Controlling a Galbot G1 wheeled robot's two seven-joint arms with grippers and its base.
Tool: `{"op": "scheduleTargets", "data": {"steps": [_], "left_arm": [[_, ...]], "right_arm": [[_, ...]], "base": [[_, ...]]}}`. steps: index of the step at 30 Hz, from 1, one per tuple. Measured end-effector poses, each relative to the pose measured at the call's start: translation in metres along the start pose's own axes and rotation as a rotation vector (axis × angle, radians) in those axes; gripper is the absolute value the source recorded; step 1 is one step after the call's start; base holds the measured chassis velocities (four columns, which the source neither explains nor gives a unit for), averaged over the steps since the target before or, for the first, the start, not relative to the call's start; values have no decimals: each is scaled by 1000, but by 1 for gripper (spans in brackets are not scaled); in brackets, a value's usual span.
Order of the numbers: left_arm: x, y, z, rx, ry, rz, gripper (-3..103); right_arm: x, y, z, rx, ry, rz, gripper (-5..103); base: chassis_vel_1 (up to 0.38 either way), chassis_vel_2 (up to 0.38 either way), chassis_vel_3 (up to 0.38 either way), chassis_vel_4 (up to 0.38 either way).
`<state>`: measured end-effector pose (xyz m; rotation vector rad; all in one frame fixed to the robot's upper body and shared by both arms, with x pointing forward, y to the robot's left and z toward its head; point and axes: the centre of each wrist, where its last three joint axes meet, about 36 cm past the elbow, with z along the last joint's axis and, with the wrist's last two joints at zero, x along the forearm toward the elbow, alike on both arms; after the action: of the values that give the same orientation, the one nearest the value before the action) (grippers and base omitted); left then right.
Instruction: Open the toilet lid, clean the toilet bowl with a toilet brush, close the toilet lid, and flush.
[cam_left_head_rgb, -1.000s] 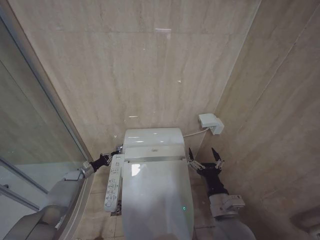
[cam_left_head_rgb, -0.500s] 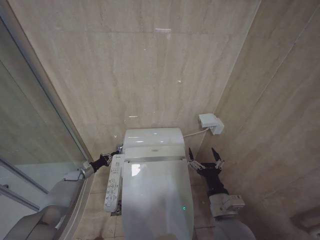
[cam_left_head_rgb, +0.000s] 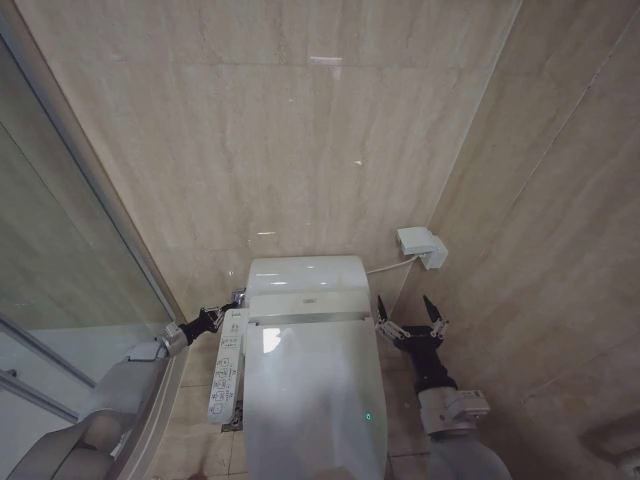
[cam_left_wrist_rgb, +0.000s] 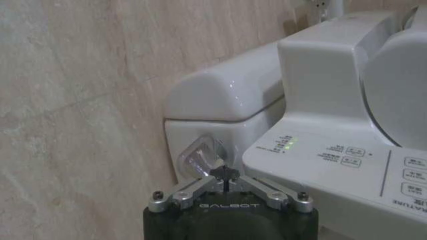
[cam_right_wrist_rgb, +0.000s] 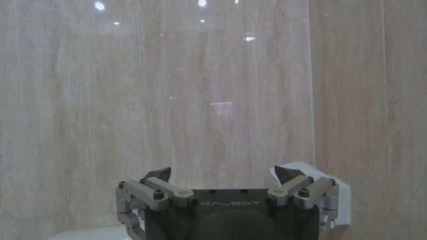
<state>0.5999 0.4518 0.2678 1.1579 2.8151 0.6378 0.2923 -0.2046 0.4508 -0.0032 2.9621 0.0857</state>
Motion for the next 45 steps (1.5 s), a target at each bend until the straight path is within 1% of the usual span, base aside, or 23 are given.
{"op": "scheduleTargets", "data": {"steps": [31, 35, 37, 40, 41, 44, 45], "left_arm": [[11, -4, 5, 2, -2, -16, 0], [16, -9, 9, 14, -8, -36, 0], [21, -17, 14, 32, -16, -64, 0], [27, -24, 16, 41, -34, -98, 0], [27, -24, 16, 41, -34, -98, 0], [42, -29, 18, 50, -57, -144, 0], [42, -29, 18, 50, -57, -144, 0]], "right_arm": [[0, 0, 0, 0, 0, 0, 100], [0, 0, 0, 0, 0, 0, 100], [0, 0, 0, 0, 0, 0, 100], [0, 0, 0, 0, 0, 0, 100], [0, 0, 0, 0, 0, 0, 100], [0, 0, 0, 0, 0, 0, 100], [0, 0, 0, 0, 0, 0, 100]], "base": [[0, 0, 0, 0], [0, 0, 0, 0], [0, 0, 0, 0], [0, 0, 0, 0], [0, 0, 0, 0], [0, 0, 0, 0], [0, 0, 0, 0]]}}
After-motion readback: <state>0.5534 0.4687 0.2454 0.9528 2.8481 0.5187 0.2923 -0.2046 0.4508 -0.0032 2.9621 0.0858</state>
